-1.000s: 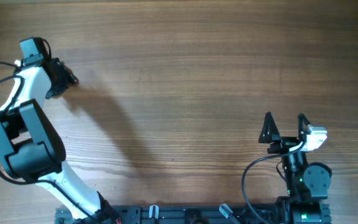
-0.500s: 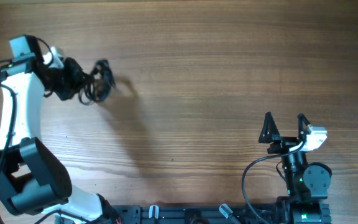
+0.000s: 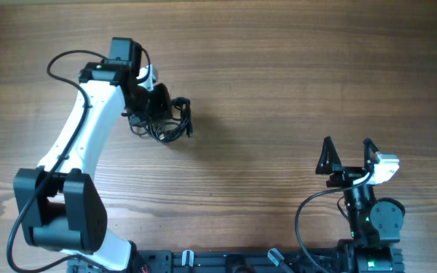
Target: Untangle cables
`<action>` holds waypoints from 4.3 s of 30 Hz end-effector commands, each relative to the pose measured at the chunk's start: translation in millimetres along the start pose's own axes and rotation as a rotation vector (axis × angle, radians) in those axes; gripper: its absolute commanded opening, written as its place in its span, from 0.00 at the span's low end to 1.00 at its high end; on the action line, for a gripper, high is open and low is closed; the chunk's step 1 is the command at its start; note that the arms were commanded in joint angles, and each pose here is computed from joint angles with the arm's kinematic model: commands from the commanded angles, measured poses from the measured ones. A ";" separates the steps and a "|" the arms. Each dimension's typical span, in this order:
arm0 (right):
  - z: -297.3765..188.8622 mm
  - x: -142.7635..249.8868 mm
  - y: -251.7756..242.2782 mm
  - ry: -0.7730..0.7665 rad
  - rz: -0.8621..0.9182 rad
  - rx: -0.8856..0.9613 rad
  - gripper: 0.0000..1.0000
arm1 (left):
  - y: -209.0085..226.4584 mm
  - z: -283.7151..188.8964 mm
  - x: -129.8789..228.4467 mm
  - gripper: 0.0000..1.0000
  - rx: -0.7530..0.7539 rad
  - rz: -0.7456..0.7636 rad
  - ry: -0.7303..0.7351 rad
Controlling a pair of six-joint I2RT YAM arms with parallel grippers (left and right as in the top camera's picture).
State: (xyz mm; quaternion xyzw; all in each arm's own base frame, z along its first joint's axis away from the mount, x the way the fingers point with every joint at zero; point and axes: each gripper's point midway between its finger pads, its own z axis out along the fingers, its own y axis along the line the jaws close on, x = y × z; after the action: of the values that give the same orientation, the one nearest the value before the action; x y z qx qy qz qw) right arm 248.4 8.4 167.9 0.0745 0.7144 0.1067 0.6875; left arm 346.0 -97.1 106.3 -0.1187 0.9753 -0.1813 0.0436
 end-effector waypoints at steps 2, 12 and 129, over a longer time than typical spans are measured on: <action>0.0 0.4 3.9 0.003 -0.018 -0.021 1.00 | 1.9 6.2 2.9 0.05 -0.115 -0.024 -0.032; 0.0 0.4 3.9 0.003 -0.018 -0.021 1.00 | 9.8 13.8 1.4 0.15 -0.203 -0.050 -0.054; 0.4 1.8 3.5 0.009 -0.018 -0.019 1.00 | -30.2 -19.9 -15.2 1.00 -0.118 0.154 -0.382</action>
State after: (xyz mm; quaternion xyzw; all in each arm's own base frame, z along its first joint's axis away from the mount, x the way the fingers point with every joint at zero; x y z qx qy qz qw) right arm 248.6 8.4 166.7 0.0748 0.7161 0.1065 0.6858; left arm 365.0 -112.4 135.7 -0.0817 0.9643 -0.0908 0.2348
